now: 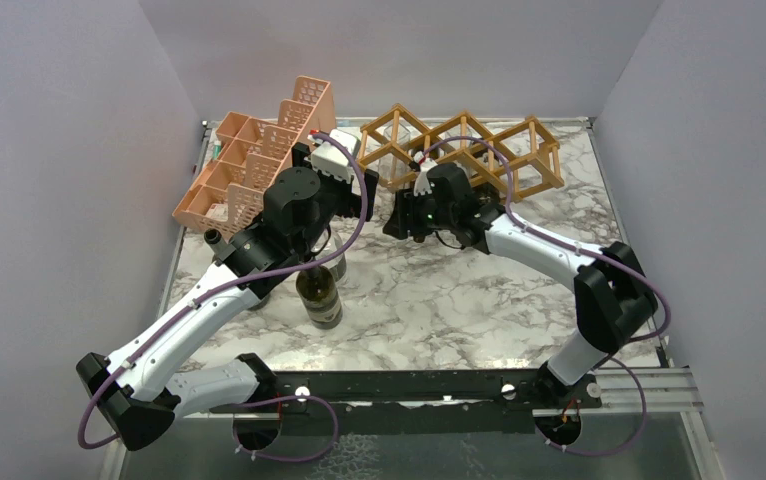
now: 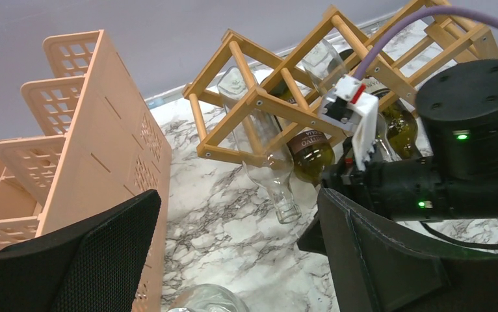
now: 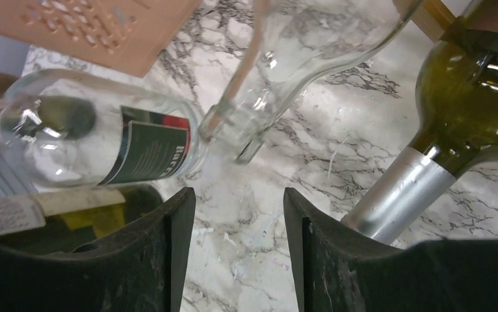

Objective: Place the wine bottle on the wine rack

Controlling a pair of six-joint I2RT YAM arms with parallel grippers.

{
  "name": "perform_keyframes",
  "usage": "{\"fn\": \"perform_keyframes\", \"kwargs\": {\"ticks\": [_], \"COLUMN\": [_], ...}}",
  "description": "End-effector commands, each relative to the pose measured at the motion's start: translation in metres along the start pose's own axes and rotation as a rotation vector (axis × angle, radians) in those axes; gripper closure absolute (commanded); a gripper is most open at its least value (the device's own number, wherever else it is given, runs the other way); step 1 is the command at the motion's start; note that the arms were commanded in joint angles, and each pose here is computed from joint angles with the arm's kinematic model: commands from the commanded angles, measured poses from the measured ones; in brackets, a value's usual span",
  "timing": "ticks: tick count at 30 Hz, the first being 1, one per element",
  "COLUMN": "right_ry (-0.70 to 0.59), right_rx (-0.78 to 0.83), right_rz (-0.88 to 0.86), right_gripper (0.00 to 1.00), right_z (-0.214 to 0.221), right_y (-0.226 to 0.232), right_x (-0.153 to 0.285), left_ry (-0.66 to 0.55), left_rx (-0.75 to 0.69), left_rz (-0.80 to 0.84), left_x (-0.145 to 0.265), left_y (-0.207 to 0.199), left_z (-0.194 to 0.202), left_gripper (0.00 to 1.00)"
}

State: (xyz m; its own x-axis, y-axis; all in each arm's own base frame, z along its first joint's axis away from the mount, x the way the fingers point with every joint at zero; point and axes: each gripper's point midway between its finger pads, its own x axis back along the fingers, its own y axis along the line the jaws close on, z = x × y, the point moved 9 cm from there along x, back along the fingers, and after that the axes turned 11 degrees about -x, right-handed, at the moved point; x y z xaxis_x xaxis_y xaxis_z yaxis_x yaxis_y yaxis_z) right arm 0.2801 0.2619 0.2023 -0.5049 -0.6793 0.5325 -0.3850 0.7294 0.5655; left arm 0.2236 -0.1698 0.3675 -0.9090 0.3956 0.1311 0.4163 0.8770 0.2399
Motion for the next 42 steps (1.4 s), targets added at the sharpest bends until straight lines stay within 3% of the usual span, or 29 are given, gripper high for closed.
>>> {"fn": "perform_keyframes", "kwargs": {"ticks": [1,10,16,21,26,35,42], "right_ry": [-0.102,-0.172,-0.155,-0.061,-0.054,-0.146,-0.207], "right_rx": [-0.023,-0.05,-0.083,-0.041,0.097,0.477,0.569], "right_rz": [0.015,0.057,0.064,-0.053,-0.21,-0.501,-0.592], "right_gripper": [0.48,0.63,0.64,0.5,0.36,0.23,0.22], "right_z": [-0.022,-0.033,-0.03,-0.02,-0.009,0.014,0.019], "right_y": [0.006,0.004,0.004,0.019,0.046,0.125,0.168], "right_x": [-0.021,-0.033,-0.033,-0.009,0.024,0.055,0.04], "left_ry": [-0.022,-0.025,-0.03,-0.049,-0.134,-0.281,-0.352], "left_rx": [0.001,-0.007,-0.005,0.002,0.029,0.063,0.086], "left_rz": [-0.032,-0.04,-0.044,-0.052,-0.038,-0.068,-0.083], "left_x": [0.006,0.007,0.009,0.015,0.033,0.071,0.09], "left_y": [0.007,0.009,0.011,0.015,0.023,0.044,0.052], "left_z": [-0.003,-0.006,-0.007,-0.015,-0.039,-0.075,-0.082], "left_gripper": [0.04,0.04,0.04,0.04,0.04,0.04,0.04]}}
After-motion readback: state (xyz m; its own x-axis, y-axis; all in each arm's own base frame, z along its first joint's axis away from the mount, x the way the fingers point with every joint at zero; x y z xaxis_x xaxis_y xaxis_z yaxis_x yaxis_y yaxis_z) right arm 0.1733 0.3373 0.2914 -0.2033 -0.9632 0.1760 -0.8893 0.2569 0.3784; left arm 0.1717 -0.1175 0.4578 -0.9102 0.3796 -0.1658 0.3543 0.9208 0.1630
